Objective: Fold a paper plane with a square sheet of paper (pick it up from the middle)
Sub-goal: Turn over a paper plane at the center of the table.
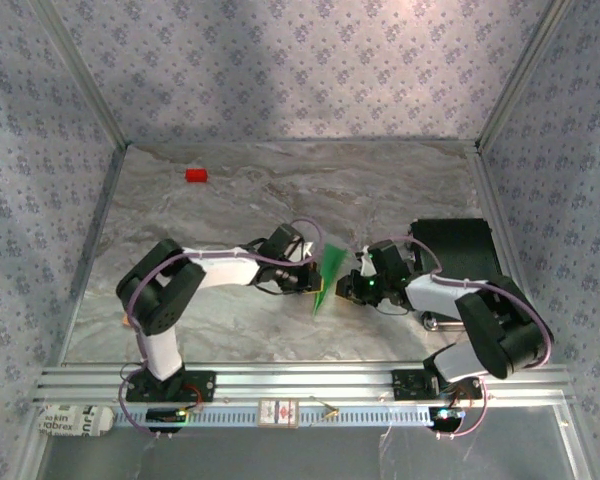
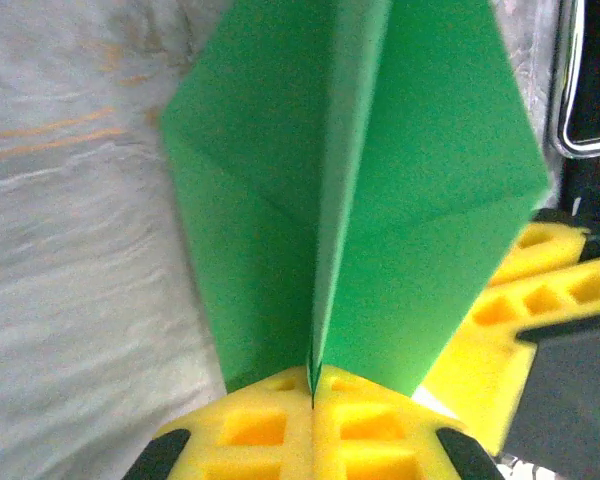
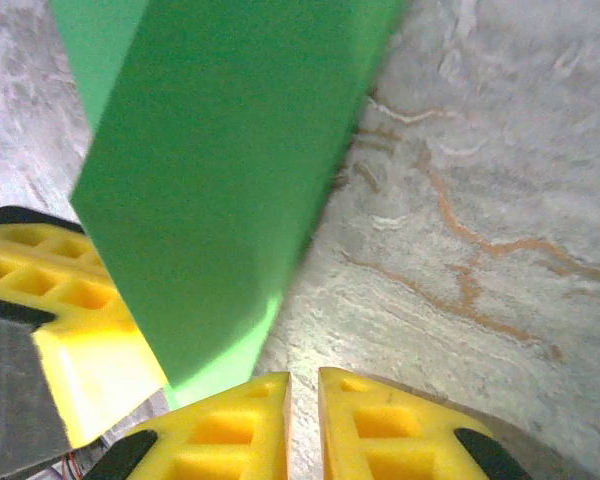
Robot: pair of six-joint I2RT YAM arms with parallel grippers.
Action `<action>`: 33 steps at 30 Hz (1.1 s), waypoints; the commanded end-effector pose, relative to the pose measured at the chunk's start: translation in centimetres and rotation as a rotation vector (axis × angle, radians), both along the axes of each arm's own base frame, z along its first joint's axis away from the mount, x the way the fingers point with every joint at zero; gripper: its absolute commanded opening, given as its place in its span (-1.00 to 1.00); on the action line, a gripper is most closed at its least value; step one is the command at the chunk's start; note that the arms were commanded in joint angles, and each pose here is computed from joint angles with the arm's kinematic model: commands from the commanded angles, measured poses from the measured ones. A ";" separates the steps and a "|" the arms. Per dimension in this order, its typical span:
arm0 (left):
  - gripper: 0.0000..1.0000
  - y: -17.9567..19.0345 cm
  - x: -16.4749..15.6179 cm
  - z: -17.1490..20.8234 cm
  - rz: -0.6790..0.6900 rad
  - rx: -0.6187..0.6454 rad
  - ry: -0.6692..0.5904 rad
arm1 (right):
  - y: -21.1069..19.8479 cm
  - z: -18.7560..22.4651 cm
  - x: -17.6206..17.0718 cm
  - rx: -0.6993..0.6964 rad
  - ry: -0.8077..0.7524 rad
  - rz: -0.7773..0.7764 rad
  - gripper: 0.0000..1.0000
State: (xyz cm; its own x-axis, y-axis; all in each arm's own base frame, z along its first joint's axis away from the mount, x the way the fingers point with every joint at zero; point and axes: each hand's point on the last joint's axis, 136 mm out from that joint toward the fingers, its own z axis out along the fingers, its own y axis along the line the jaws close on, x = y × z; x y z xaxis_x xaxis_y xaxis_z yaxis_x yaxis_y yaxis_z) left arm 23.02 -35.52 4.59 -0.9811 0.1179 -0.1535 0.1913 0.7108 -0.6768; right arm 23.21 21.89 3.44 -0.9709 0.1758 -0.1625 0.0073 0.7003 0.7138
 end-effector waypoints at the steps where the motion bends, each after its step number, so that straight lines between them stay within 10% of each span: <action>1: -1.00 3.7 1.3 1.5 0.092 0.187 -0.164 | -0.6 1.1 0.7 -0.033 -0.028 -0.019 -0.68; 12: -1.00 10.4 2.5 2.4 0.266 0.468 -0.298 | 0.4 2.4 2.1 -0.030 -0.063 -0.017 -0.68; 33: -0.88 10.5 1.2 -1.0 0.233 0.506 -0.209 | 2.0 2.6 2.5 -0.023 -0.069 0.014 -0.66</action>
